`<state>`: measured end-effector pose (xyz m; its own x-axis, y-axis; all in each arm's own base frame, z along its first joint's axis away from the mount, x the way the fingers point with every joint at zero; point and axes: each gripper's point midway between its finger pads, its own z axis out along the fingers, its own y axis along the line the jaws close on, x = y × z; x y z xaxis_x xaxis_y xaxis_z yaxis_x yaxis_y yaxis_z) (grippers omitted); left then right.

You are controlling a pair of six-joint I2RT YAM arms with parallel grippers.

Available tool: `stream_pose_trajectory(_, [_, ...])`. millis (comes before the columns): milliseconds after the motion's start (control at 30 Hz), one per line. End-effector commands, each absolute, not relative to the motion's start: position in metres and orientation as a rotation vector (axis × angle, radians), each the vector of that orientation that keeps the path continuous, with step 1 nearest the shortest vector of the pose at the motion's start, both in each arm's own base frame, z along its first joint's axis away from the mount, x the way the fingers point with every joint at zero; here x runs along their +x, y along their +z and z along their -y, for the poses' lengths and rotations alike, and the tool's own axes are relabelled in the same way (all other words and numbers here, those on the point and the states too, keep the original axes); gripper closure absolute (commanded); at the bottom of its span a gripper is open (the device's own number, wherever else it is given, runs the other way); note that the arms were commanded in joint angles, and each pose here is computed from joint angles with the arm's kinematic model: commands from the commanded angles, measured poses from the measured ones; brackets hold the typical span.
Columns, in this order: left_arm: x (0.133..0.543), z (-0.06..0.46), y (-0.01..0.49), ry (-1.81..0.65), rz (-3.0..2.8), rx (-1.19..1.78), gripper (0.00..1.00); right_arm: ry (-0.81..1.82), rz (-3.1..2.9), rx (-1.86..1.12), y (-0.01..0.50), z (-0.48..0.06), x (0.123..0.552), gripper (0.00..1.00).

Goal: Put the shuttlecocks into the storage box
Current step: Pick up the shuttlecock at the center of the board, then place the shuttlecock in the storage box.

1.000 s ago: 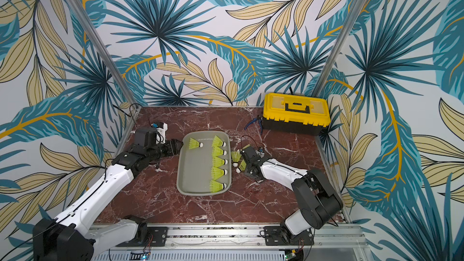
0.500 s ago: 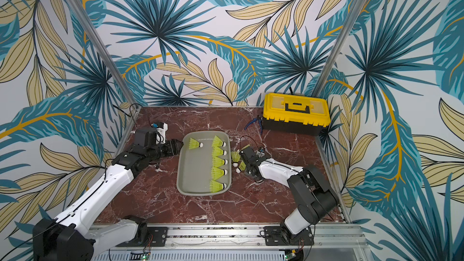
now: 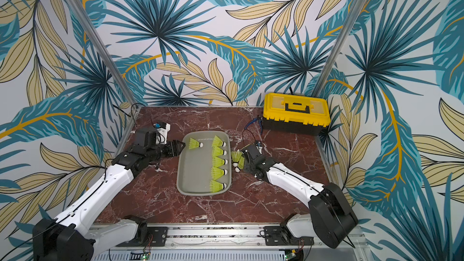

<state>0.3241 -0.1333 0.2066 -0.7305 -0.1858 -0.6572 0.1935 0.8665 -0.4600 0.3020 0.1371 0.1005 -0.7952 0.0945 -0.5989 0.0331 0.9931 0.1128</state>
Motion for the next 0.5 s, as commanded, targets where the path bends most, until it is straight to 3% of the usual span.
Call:
stream_pose_trajectory(0, [0.321,0.150,0.236,-0.756,-2.236,0.157,0.38,0.175,-2.447,-0.218,0.114,-0.153,0.294,0.80])
stream_pose_trajectory(467, [0.296,0.207,0.254,-0.928,-2.225,0.532,0.38,0.502,-2.070,-1.027,0.169,-0.230,0.268,0.81])
